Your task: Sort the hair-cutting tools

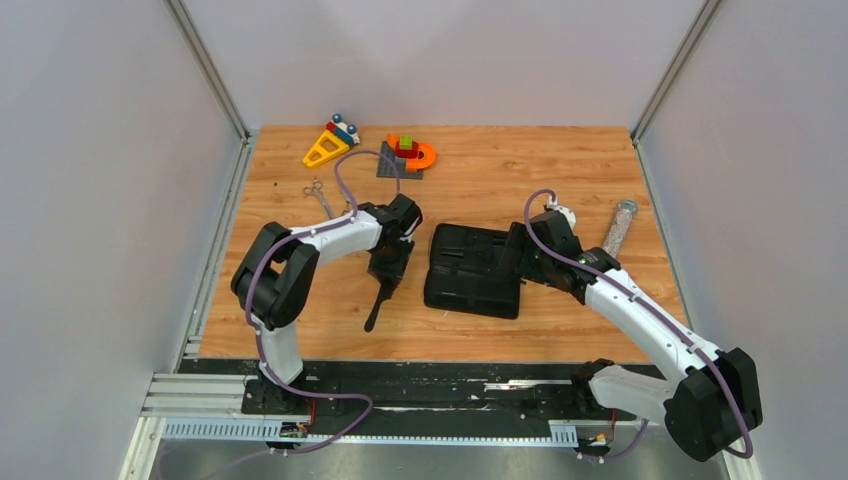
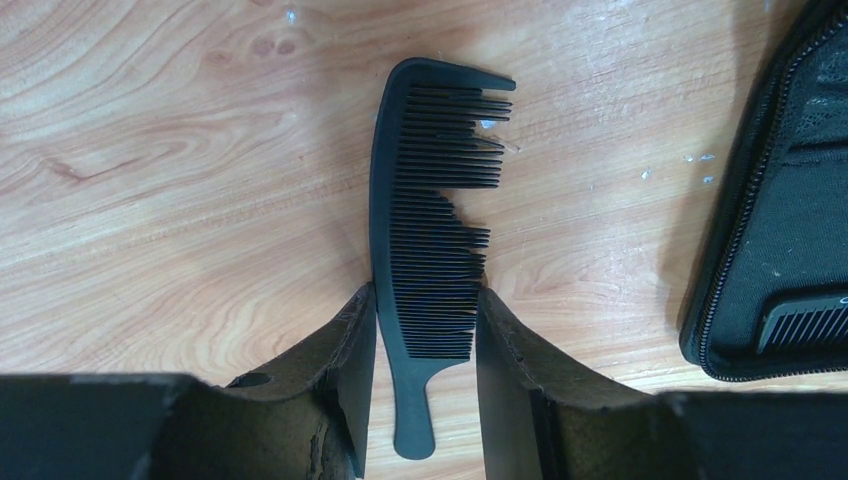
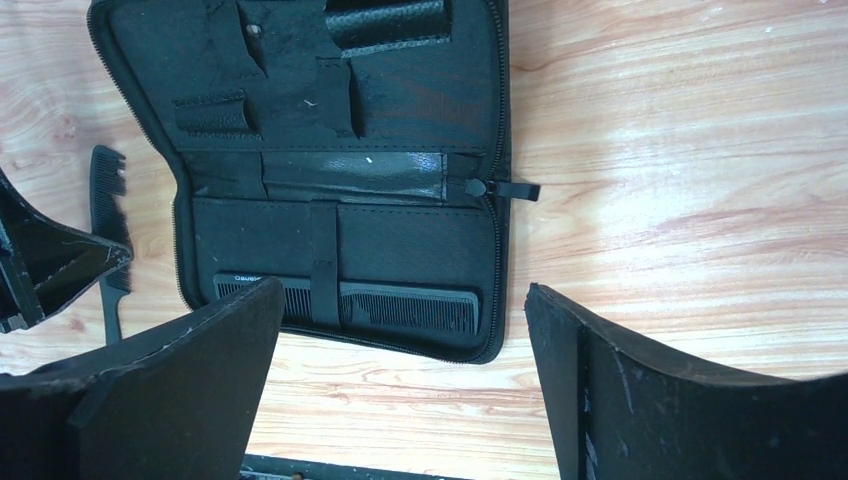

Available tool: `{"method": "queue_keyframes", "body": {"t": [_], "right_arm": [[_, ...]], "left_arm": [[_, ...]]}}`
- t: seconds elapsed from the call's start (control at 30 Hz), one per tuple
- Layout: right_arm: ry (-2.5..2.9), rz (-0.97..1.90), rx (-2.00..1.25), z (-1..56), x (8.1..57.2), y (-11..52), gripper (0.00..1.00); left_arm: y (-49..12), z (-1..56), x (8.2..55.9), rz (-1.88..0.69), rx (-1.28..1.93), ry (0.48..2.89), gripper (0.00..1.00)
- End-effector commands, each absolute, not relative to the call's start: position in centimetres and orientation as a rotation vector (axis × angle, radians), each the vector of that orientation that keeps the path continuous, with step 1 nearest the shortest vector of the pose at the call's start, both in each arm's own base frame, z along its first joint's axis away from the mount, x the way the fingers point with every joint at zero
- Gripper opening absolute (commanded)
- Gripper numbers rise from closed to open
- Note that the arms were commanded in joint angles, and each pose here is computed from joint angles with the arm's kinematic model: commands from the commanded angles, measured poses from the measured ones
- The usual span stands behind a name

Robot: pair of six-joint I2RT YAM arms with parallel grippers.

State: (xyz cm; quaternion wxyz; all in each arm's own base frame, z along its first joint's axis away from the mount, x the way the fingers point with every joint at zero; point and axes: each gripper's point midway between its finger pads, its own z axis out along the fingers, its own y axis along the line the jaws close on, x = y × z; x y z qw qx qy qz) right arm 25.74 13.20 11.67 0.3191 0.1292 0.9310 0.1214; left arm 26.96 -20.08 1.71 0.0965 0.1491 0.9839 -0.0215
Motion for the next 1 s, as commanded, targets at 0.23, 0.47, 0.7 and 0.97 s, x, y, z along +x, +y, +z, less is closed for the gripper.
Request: {"method": "queue_keyframes", "body": {"t": [0.23, 0.47, 0.7, 0.97], "right_arm": [[2.366, 0.498, 0.239, 14.7, 27.2, 15.9, 0.92], [2.301, 0.684, 0.172, 16.4, 27.0, 18.3, 0.9], [2.229, 0.87, 0.11, 19.2, 27.0, 20.9, 0.89], [2.147, 0.98, -0.013, 22.3, 26.9, 23.0, 0.88]], "left_arm": [[-20.7, 7.1, 27.8, -0.18, 0.392, 2.767, 0.27], [-21.0, 10.7, 28.7, -0.257, 0.318, 2.646, 0.26], [-22.1, 15.6, 29.6, -0.424, 0.267, 2.429, 0.25], [-23.2, 19.6, 29.8, -0.597, 0.207, 2.247, 0.24]]}}
